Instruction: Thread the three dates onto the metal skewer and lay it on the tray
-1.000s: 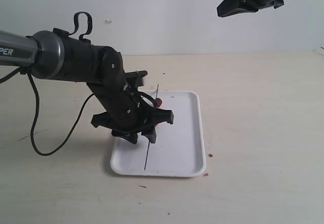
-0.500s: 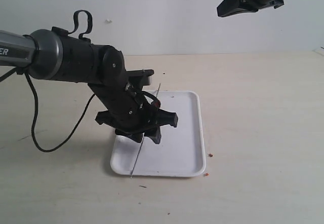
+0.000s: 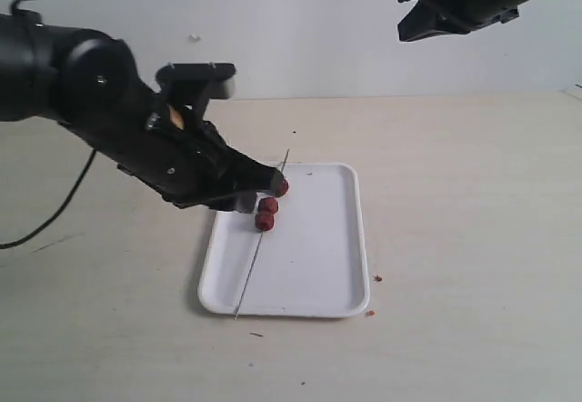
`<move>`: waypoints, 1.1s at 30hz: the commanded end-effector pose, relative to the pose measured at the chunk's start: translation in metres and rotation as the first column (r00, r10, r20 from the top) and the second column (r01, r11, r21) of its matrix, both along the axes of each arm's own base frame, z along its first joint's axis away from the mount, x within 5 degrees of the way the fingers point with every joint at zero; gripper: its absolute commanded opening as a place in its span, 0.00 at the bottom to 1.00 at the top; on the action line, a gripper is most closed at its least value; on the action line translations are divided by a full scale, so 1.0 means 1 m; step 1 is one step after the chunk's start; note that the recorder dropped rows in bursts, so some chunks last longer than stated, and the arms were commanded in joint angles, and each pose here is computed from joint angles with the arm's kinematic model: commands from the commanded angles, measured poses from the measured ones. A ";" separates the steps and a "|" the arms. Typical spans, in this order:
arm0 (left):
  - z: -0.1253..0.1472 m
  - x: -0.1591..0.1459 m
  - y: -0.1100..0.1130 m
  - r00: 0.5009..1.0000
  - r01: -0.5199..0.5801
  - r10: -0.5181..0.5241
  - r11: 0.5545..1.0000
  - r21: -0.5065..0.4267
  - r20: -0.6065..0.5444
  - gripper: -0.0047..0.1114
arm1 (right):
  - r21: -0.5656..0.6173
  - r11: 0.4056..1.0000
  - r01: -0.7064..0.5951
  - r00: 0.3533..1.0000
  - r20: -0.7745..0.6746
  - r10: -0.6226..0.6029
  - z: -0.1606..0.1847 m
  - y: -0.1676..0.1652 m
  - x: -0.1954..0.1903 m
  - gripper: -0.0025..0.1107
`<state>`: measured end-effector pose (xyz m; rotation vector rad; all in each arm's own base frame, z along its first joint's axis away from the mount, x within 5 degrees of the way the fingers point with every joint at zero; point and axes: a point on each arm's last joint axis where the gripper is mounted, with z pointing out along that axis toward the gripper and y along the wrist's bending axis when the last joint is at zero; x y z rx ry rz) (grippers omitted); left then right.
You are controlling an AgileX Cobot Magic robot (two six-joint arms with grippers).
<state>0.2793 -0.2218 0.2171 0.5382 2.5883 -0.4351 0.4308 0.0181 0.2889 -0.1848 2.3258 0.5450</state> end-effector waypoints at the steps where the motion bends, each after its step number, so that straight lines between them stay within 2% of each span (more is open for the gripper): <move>1: 0.030 -0.026 0.023 0.987 0.010 0.001 0.998 -0.067 0.163 0.10 | -0.067 0.996 0.053 0.992 0.115 -0.045 0.008 0.010 -0.021 0.02; 2: 0.035 -0.031 0.028 0.980 0.009 0.009 0.996 -0.091 0.200 0.04 | -0.080 0.995 0.068 0.988 0.142 -0.056 0.010 0.012 -0.028 0.02; 5: 0.048 -0.055 0.048 0.943 0.023 0.030 0.987 -0.157 0.330 0.04 | -0.119 0.987 0.109 0.969 0.234 -0.079 0.016 0.021 -0.051 0.02; 7: 0.058 -0.078 0.069 0.862 0.055 0.081 0.967 -0.250 0.500 0.04 | -0.135 0.976 0.170 0.932 0.345 -0.114 0.025 0.030 -0.081 0.02; 9: 0.061 -0.096 0.084 0.792 0.085 0.122 0.948 -0.306 0.598 0.04 | -0.132 0.969 0.208 0.899 0.417 -0.136 0.033 0.032 -0.106 0.02; 11: 0.059 -0.112 0.097 0.737 0.110 0.149 0.936 -0.334 0.659 0.04 | -0.141 0.964 0.225 0.866 0.483 -0.131 0.041 0.033 -0.132 0.02; 12: 0.056 -0.128 0.110 0.684 0.133 0.165 0.930 -0.344 0.711 0.04 | -0.142 0.961 0.236 0.840 0.527 -0.128 0.045 0.032 -0.156 0.02; 15: 0.047 -0.152 0.129 0.621 0.161 0.178 0.924 -0.347 0.763 0.04 | -0.114 0.964 0.240 0.785 0.607 -0.123 0.057 0.026 -0.208 0.02; 17: 0.044 -0.171 0.144 0.577 0.178 0.227 0.903 -0.391 0.785 0.04 | -0.086 0.967 0.240 0.743 0.657 -0.126 0.057 0.018 -0.251 0.02; 23: 0.026 -0.201 0.171 0.539 0.169 0.357 0.841 -0.514 0.762 0.04 | 0.015 0.973 0.229 0.622 0.767 -0.158 0.045 0.004 -0.333 0.02; 25: 0.018 -0.206 0.175 0.533 0.171 0.372 0.832 -0.527 0.760 0.04 | 0.054 0.980 0.191 0.628 0.761 -0.165 0.037 0.004 -0.347 0.02; 27: 0.014 -0.210 0.178 0.523 0.178 0.382 0.826 -0.535 0.762 0.04 | 0.041 0.991 0.131 0.646 0.755 -0.116 0.030 0.007 -0.360 0.02; 29: 0.012 -0.212 0.180 0.515 0.183 0.390 0.820 -0.542 0.763 0.04 | 0.036 0.992 0.118 0.632 0.768 -0.103 0.024 0.007 -0.368 0.02; 31: 0.013 -0.213 0.182 0.521 0.171 0.417 0.803 -0.570 0.744 0.04 | 0.045 0.992 0.118 0.610 0.785 -0.108 0.016 0.005 -0.377 0.02; 33: 0.007 -0.212 0.180 0.563 0.154 0.384 0.822 -0.549 0.732 0.04 | 0.057 0.992 0.116 0.584 0.803 -0.115 0.007 0.003 -0.386 0.02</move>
